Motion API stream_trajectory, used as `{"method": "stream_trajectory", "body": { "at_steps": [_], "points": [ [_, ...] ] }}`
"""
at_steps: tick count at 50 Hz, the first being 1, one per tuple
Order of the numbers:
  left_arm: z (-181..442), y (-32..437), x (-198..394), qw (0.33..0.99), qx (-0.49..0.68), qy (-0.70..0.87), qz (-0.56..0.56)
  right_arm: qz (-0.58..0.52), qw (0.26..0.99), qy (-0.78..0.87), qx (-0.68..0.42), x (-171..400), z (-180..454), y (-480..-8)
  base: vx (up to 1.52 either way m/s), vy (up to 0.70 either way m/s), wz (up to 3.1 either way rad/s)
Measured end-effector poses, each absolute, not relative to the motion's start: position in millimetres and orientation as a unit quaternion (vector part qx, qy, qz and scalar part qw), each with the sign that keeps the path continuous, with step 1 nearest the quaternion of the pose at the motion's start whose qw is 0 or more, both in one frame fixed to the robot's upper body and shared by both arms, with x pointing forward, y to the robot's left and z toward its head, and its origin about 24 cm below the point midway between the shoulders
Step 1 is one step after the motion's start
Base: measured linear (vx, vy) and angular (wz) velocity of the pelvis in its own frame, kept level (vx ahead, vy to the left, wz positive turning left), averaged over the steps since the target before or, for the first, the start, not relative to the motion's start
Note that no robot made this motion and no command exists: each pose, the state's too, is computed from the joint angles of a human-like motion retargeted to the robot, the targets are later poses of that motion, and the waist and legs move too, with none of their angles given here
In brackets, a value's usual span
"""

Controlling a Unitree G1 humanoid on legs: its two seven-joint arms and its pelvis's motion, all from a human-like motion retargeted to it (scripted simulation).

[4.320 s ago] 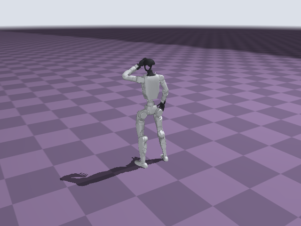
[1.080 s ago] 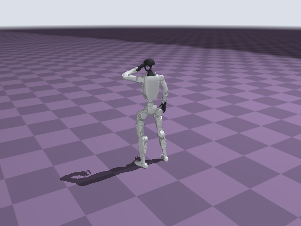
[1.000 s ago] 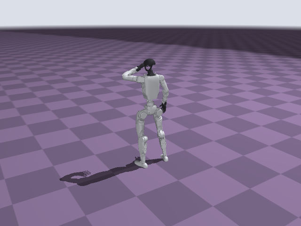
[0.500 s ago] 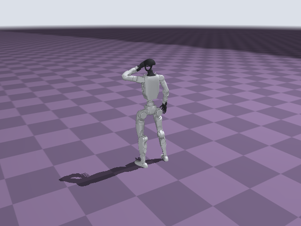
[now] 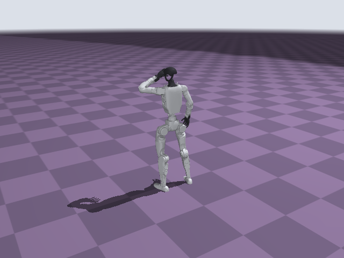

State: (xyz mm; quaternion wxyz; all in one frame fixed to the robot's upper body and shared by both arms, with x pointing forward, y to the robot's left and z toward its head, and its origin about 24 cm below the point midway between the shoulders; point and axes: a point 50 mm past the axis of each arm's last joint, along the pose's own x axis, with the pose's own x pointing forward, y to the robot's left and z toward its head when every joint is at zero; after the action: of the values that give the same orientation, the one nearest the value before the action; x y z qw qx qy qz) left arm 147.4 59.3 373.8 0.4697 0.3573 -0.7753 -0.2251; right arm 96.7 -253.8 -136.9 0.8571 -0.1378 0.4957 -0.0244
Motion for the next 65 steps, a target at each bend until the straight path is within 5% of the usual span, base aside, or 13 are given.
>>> {"method": "stream_trajectory", "body": {
  "at_steps": [15, 32, 46, 58, 65],
  "points": [
    [381.9, -25.7, 133.0, 0.359, 0.368, -0.808, -0.286, 0.064, 0.818, 0.548, -0.164, 71.3, -149.4, -242.2, 0.01, 0.0, 0.24],
    [367.7, 91.9, 148.9, 0.504, 0.356, -0.768, -0.172, -0.005, 0.873, 0.464, -0.151, 105.2, -129.0, -251.1, 0.01, -0.01, -0.25],
    [375.5, -3.1, 153.6, 0.382, 0.415, -0.772, -0.294, 0.048, 0.817, 0.543, -0.187, 70.0, -143.7, -260.4, 0.0, 0.01, 0.2],
    [359.8, 58.7, 150.7, 0.454, 0.424, -0.724, -0.302, 0.001, 0.88, 0.443, -0.172, 112.7, -118.6, -264.2, -0.01, 0.0, -0.23],
    [363.7, 42.5, 150.7, 0.434, 0.425, -0.732, -0.309, 0.008, 0.853, 0.488, -0.183, 87.6, -124.3, -275.0, 0.0, 0.01, 0.21]
  ]
}}
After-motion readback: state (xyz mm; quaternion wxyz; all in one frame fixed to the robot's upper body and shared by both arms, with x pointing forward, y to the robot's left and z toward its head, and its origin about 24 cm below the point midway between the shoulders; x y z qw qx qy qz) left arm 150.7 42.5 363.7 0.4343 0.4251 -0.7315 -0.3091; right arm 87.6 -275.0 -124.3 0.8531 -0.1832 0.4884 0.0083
